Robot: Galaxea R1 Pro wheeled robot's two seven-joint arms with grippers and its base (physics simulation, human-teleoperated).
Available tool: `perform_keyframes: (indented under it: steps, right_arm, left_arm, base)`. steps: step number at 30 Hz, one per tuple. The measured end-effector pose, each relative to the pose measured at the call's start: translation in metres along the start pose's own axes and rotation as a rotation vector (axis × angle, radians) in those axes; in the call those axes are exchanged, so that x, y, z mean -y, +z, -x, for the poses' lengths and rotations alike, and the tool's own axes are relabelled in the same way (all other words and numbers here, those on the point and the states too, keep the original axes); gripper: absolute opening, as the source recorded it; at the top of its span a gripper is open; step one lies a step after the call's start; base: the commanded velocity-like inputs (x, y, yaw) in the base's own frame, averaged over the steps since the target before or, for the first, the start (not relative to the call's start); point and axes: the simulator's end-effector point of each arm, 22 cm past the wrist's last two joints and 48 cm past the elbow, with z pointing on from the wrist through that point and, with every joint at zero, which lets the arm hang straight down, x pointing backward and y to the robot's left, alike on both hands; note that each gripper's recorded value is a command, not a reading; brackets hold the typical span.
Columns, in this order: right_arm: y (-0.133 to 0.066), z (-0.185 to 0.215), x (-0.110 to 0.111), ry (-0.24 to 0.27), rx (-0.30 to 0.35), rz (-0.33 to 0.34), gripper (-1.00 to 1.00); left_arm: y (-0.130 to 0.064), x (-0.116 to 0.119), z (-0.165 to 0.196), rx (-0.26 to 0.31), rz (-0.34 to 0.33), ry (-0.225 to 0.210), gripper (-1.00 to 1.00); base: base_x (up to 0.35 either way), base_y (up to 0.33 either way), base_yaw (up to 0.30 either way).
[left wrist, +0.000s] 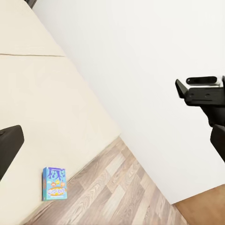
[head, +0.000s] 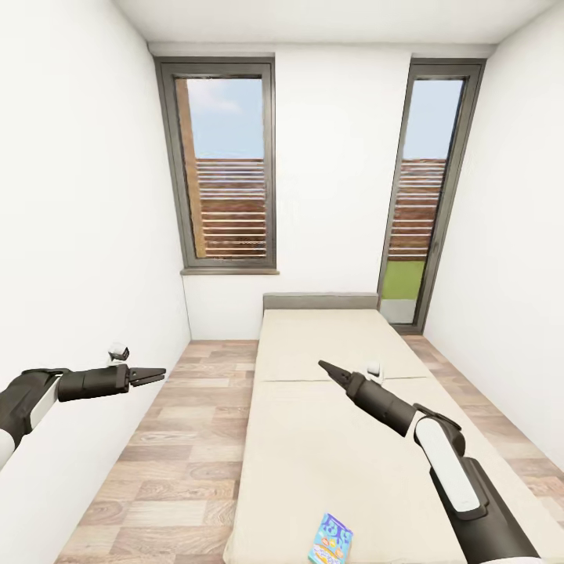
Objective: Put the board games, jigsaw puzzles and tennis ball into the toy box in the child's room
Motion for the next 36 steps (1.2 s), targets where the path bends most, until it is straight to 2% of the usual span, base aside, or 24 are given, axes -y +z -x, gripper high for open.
perform_keyframes:
  steps: [18, 27, 33, 36]
  right_arm:
    - [0.0, -0.005, 0.012, 0.022, -0.002, -0.021, 1.0]
    - [-0.007, -0.021, 0.054, 0.107, -0.012, -0.094, 1.0]
    - [-0.017, 0.0, 0.07, 0.095, 0.076, -0.125, 1.0]
    - [-0.02, -0.002, 0.083, 0.111, 0.087, -0.15, 1.0]
  left_arm:
    - [0.0, 0.0, 0.0, 0.0, 0.0, 0.0, 1.0]
    - [-0.001, 0.0, 0.0, 0.0, 0.0, 0.0, 1.0]
    - [-0.002, 0.0, 0.0, 0.001, 0.002, 0.0, 1.0]
    - [-0.002, 0.0, 0.0, 0.001, 0.002, 0.0, 1.0]
  base:
    - [0.0, 0.0, 0.0]
    - [-0.01, 0.014, 0.0]
    - [-0.053, 0.149, 0.0]
    - [-0.015, 0.051, 0.0]
